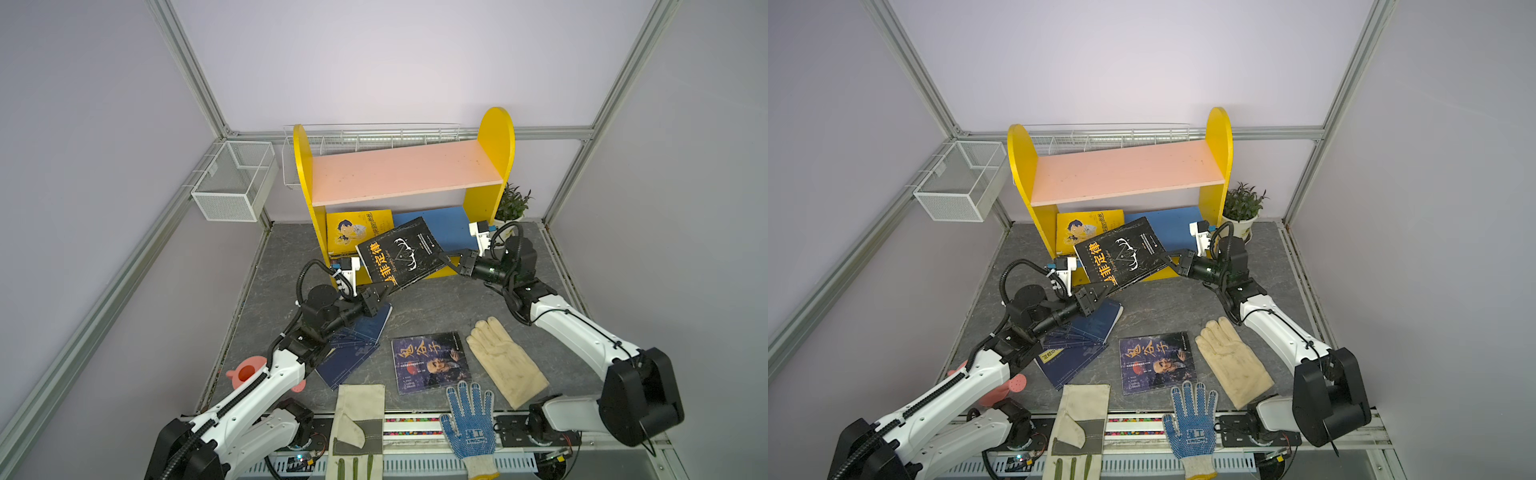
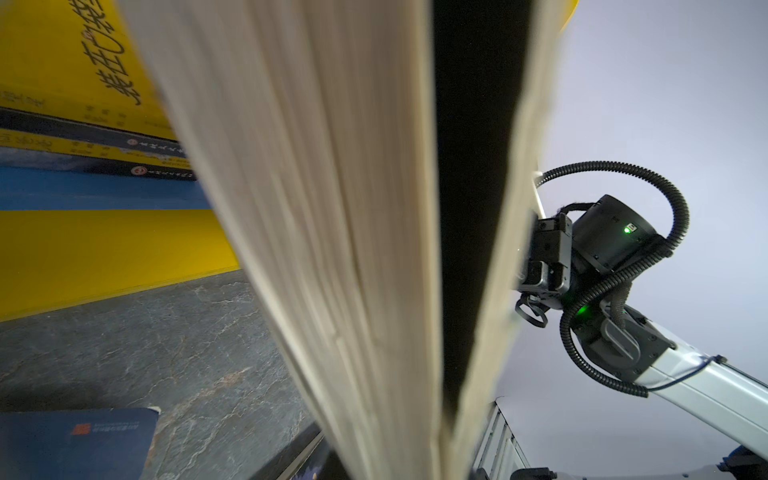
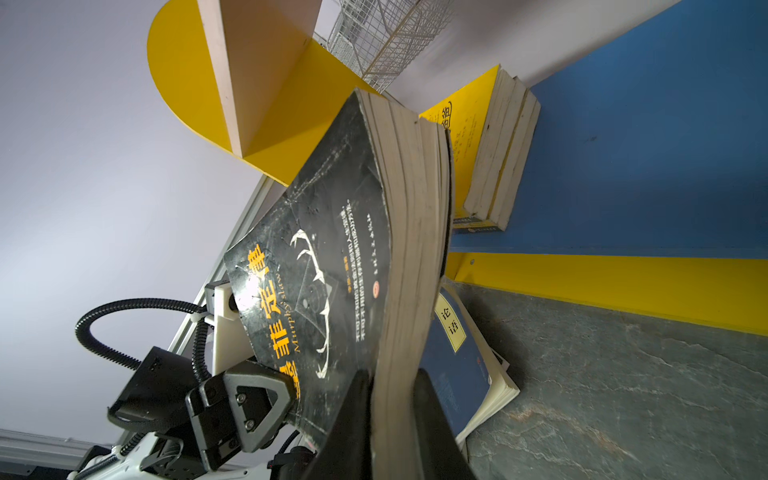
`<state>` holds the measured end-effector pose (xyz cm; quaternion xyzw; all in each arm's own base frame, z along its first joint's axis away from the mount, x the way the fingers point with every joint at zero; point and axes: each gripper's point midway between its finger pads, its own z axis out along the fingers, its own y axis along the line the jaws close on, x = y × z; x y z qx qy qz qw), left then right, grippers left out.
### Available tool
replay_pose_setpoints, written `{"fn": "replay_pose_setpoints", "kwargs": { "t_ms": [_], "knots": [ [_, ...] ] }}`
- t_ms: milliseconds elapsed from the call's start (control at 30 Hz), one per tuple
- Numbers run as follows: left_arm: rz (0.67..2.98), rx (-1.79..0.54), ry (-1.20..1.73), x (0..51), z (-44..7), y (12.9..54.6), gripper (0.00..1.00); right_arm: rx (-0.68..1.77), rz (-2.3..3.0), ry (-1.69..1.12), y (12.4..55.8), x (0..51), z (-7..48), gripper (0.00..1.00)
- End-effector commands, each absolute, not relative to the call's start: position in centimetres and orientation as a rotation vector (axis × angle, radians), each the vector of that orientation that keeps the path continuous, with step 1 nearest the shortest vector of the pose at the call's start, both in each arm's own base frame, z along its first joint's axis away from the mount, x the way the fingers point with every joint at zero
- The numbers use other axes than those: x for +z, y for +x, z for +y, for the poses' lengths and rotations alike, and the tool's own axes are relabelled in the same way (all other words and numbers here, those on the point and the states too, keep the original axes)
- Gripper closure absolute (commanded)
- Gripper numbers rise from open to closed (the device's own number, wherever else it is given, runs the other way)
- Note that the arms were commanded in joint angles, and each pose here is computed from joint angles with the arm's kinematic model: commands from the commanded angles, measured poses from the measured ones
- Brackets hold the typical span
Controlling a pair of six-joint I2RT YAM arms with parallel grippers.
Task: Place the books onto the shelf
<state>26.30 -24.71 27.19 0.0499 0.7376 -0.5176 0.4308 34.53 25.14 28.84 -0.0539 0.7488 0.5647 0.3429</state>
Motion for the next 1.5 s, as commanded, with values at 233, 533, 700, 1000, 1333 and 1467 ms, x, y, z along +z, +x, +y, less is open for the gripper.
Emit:
{"fn": "replay_pose_setpoints", "kwargs": {
  "t_ms": [233, 533, 700, 1000, 1333, 1467],
  "knots": [
    [1.814, -1.253, 0.109, 28.3, -24.5, 26.7, 0.32, 1.47, 1.769, -0.151, 33.7, 32.9, 24.4, 0.94],
    [1.927, -0.812, -0.342, 23.6, -15.6, 28.1, 0.09, 1.43, 1.69, -0.042, 35.0, 35.3, 22.8, 0.94],
    [1.94, -0.489, -0.708, 19.3, -7.8, 26.0, 0.08, 1.489, 1.597, 0.02, 36.2, 36.7, 23.4, 0.94],
    [1.896, -0.399, -0.928, 15.1, -3.5, 22.8, 0.08, 1.555, 1.513, 0.082, 39.3, 38.2, 26.2, 0.94],
    [1.968, -0.314, -0.943, 13.1, -3.3, 22.6, 0.07, 1.506, 1.536, 0.107, 44.3, 36.8, 32.3, 0.93],
    [1.974, -0.325, -0.936, 13.0, -3.7, 23.0, 0.07, 1.504, 1.571, 0.155, 45.8, 34.8, 34.5, 0.93]
  ]
}}
